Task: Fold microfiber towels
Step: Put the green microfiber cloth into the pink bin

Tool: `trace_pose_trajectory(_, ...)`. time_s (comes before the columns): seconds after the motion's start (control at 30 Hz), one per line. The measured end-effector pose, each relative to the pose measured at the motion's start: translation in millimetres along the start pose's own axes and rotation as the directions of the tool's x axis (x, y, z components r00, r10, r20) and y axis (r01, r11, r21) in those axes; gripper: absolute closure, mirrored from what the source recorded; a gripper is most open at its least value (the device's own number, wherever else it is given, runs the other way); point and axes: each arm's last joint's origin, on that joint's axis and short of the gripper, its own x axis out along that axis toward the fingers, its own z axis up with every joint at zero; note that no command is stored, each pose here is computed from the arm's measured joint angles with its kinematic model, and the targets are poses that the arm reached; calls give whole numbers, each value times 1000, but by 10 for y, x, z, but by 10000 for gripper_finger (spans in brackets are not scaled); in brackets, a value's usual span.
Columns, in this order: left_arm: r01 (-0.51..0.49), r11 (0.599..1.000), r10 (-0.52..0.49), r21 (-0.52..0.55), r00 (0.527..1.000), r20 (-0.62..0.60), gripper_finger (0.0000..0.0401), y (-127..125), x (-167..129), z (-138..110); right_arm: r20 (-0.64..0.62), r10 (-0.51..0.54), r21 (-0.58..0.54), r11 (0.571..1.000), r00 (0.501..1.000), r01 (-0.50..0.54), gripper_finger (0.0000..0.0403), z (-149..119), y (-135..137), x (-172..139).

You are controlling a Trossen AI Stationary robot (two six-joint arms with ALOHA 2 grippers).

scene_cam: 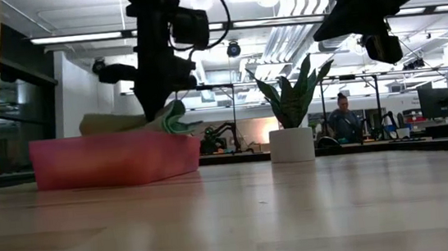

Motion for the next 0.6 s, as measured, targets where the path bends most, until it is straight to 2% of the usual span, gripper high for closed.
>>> trace_pose_trajectory(0.3,-12,994,12,-107,1000,-2,390,51,10,-55,0,0,1,1000,1000,0,403,0,0,0)
trace_pose_trajectory(0.43,-55,987,55,-149,998,-3,361,84,9,-42,0,0,4,1000,1000,0,403,0,0,0)
trace_pose_trajectory(0.6,-75,985,73,-153,997,-20,303,92,9,-44,1,0,8,1000,1000,0,403,1,0,0)
